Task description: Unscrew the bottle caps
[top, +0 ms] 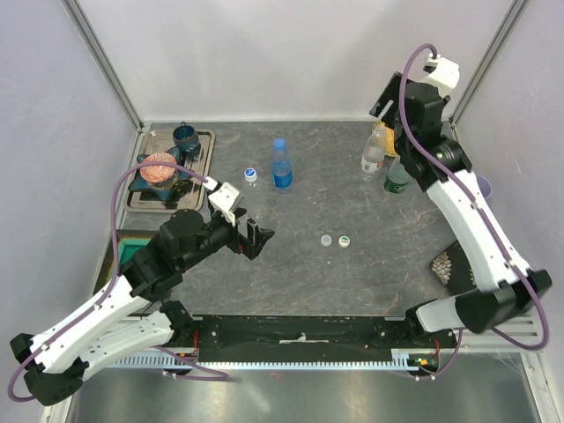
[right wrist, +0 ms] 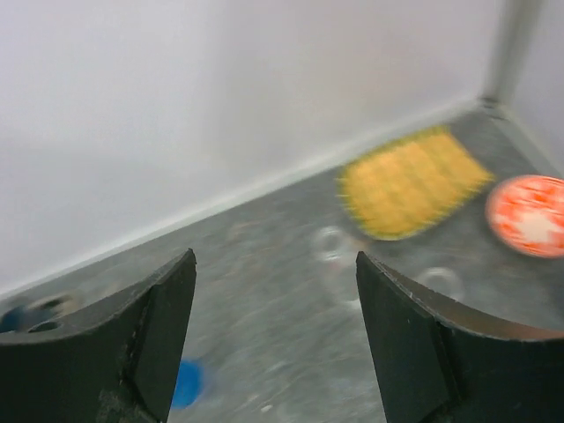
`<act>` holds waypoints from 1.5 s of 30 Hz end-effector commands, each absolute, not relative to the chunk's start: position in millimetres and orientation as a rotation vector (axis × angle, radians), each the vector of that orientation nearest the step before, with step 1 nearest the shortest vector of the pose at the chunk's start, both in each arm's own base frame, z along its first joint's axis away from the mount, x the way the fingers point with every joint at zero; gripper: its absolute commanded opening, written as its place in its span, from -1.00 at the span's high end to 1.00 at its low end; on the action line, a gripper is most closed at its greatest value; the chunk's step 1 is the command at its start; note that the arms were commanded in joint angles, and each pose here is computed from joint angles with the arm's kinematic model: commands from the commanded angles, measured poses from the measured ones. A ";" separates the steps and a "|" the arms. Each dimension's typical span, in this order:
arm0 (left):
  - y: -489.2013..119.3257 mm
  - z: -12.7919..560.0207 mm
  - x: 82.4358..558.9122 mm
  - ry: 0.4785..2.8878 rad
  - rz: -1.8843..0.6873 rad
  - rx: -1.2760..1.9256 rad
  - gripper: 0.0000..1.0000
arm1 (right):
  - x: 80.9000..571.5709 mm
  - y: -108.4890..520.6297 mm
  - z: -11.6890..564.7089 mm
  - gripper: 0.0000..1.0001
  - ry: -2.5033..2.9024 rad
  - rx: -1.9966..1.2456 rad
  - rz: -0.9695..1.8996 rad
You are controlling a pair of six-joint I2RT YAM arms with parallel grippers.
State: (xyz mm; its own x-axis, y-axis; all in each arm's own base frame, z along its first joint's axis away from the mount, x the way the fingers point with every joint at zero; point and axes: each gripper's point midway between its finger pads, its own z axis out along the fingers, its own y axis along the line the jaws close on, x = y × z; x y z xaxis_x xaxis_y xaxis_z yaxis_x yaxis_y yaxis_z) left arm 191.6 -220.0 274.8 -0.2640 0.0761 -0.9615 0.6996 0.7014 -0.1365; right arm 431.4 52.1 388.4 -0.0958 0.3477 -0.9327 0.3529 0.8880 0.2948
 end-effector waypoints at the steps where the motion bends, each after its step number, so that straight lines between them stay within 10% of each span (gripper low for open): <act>1: -188.0 312.6 214.8 1.690 -0.561 0.353 -0.99 | 398.0 149.2 428.7 -0.61 1.656 0.195 0.377; 6: -137.3 314.8 223.3 1.683 -0.441 0.041 -0.99 | 379.7 238.4 370.4 -0.40 1.733 -0.022 0.577; 12: -116.0 310.1 214.8 1.725 -0.420 -0.060 -0.99 | 384.2 295.1 339.3 -0.89 1.801 -0.218 0.572; 34: -142.9 292.6 210.4 1.802 -0.443 0.149 -0.99 | 494.0 342.9 243.0 -0.92 1.932 -0.120 0.289; 40: -148.5 286.7 212.1 1.808 -0.441 0.182 -0.99 | 495.0 341.1 228.3 -0.75 1.952 -0.106 0.259; 45: -150.4 285.8 213.3 1.808 -0.442 0.187 -0.97 | 492.9 338.3 228.0 -0.08 1.940 -0.106 0.264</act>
State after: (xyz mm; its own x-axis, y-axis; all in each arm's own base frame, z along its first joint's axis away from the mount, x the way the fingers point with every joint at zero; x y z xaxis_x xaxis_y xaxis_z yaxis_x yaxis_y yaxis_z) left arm 209.0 -146.4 279.4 -0.3148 -0.1086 -0.9429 0.3297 0.9191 -0.2159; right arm 489.6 339.7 203.1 -0.4350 0.0043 -0.9004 -0.2095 0.9721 0.1058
